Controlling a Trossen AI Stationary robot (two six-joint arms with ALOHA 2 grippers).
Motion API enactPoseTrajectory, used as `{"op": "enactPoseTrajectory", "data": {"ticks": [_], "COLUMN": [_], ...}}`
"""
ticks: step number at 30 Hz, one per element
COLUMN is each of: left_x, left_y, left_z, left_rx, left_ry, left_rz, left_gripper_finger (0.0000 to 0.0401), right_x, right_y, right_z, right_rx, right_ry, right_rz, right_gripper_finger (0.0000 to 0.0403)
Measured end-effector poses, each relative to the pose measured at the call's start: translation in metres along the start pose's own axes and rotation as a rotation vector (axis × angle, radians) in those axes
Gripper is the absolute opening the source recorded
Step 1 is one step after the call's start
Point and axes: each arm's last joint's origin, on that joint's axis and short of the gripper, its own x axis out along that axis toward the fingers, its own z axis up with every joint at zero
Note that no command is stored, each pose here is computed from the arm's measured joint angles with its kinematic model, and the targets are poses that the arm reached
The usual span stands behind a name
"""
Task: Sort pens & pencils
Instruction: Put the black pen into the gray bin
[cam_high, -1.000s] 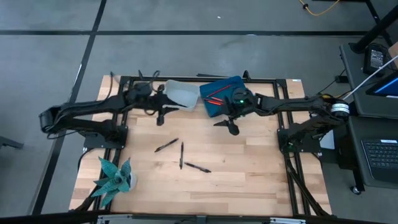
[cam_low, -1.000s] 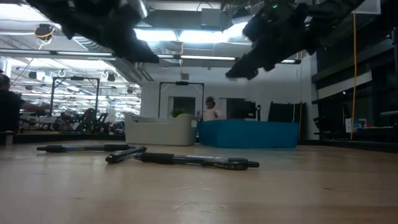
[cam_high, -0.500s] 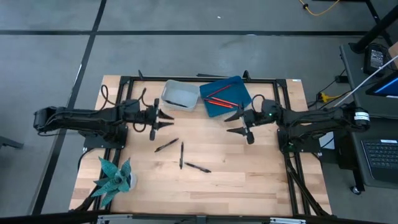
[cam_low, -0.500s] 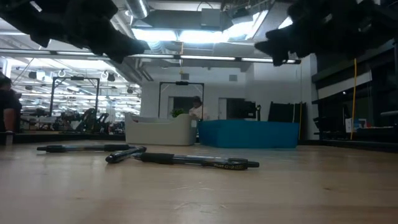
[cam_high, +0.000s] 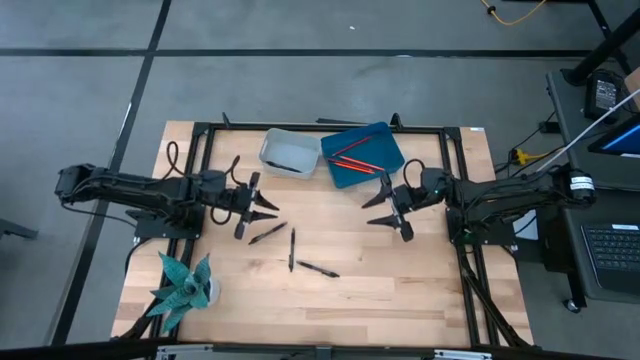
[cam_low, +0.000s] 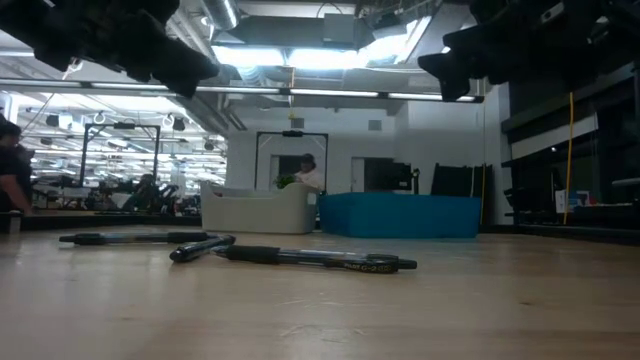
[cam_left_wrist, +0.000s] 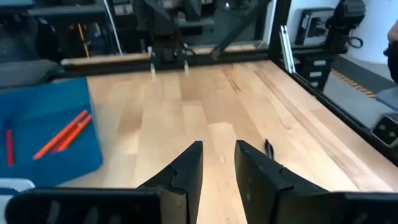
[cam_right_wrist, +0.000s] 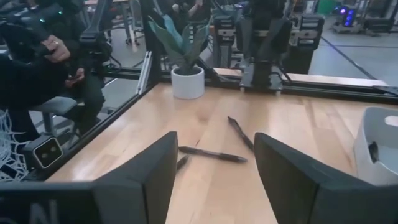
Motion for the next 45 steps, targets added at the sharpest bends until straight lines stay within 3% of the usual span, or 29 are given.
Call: {"op": "enactPoseTrajectory", "data": {"ticks": [12,16,20,28,41,45], "left_x": [0.001,0.004,0.009,0.030,0.063,0.068], "left_y": [-0.011,-0.021,-0.029,-0.033,-0.034,-0.035], "left_z": [-0.010,0.002,0.008,0.014,-0.015,-0.022], "left_rx": [-0.213,-0.200,-0.159,-0.255,-0.384,-0.433], "left_ry": [0.194,0.248,0.393,0.619,0.967,1.012], "left_rz": [0.093,0.097,0.187,0.285,0.465,0.462], "left_gripper_finger": [0.0087,0.0087,0.0087,0.0087,0.0087,0.0087], "right_x": [0.001,0.001,0.001,0.001,0.001,0.001], "right_y": [0.002,0.002,0.002,0.002,0.002,0.002], "right_z": [0.000,0.000,0.000,0.000,-0.001,-0.001], "right_rx": [-0.024,-0.031,-0.030,-0.029,-0.026,-0.023], "right_ry": [0.000,0.001,0.001,0.002,0.008,0.016], "right_rz": [0.008,0.008,0.008,0.007,0.007,0.007], "right_gripper_finger": [0.0213,0.0213,0.0213,0.0213,0.0213,0.0213]}}
